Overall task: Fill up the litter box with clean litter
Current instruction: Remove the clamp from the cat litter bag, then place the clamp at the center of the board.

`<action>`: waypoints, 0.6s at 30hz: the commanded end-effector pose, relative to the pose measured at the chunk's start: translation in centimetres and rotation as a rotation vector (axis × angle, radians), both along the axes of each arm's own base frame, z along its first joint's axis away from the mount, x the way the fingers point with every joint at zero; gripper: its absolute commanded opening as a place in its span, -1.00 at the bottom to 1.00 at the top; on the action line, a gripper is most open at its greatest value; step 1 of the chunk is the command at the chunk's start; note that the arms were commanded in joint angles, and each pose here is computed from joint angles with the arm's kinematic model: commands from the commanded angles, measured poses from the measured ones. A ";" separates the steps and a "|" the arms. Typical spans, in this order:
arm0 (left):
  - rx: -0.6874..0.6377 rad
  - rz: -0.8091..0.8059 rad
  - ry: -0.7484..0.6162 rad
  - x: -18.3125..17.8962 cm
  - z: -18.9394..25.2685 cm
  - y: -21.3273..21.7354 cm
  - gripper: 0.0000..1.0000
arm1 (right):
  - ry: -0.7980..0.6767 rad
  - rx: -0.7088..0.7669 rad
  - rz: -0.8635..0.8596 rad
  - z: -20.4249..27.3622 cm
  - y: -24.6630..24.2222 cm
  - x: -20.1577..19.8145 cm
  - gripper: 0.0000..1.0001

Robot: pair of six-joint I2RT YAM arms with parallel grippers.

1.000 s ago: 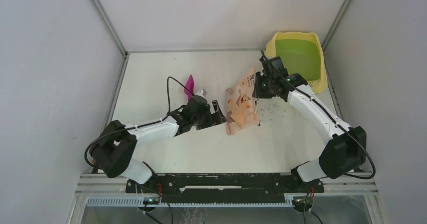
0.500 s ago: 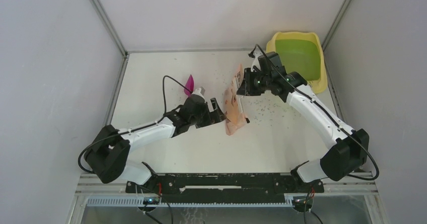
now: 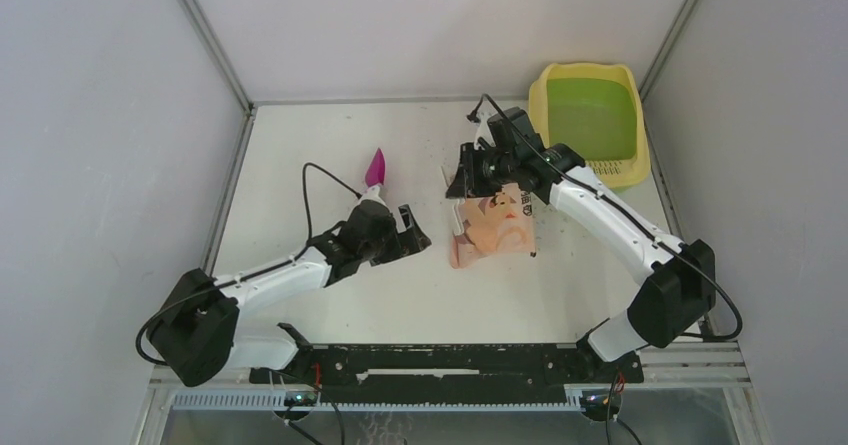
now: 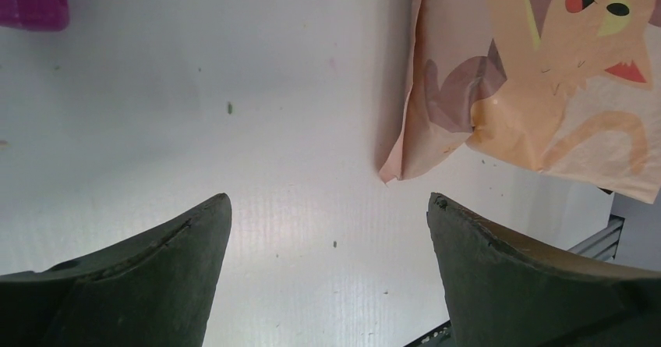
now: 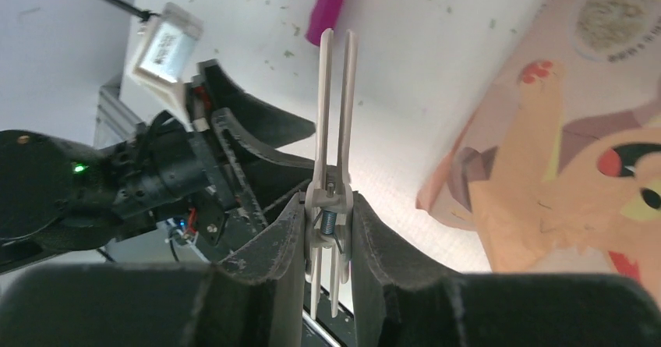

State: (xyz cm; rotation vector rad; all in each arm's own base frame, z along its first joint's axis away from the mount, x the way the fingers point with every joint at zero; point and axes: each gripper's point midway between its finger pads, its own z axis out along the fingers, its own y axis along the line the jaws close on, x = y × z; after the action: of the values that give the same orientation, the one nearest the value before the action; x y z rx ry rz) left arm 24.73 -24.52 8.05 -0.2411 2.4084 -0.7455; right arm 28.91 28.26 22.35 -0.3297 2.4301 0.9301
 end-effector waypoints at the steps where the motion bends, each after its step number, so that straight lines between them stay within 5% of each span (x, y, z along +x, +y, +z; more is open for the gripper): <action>1: 0.004 0.020 -0.043 0.2 0.9 1.0 0.98 | -0.068 -0.080 -0.064 1.8 -2.4 0.1 -1.00; 7: 0.049 0.087 -0.067 0.8 1.8 4.2 0.99 | -0.013 -0.154 -0.097 -1.5 -4.1 -0.7 -1.00; 18: 0.038 0.099 -0.095 0.8 3.5 5.2 0.99 | -0.076 -0.377 -0.433 -0.5 -17.4 -3.5 -0.96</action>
State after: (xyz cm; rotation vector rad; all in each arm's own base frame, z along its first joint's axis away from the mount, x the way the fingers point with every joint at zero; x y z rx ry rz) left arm 25.51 -19.42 11.61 -0.3303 2.2965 -0.6638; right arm 26.79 15.74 20.78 -0.0410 2.4991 0.4636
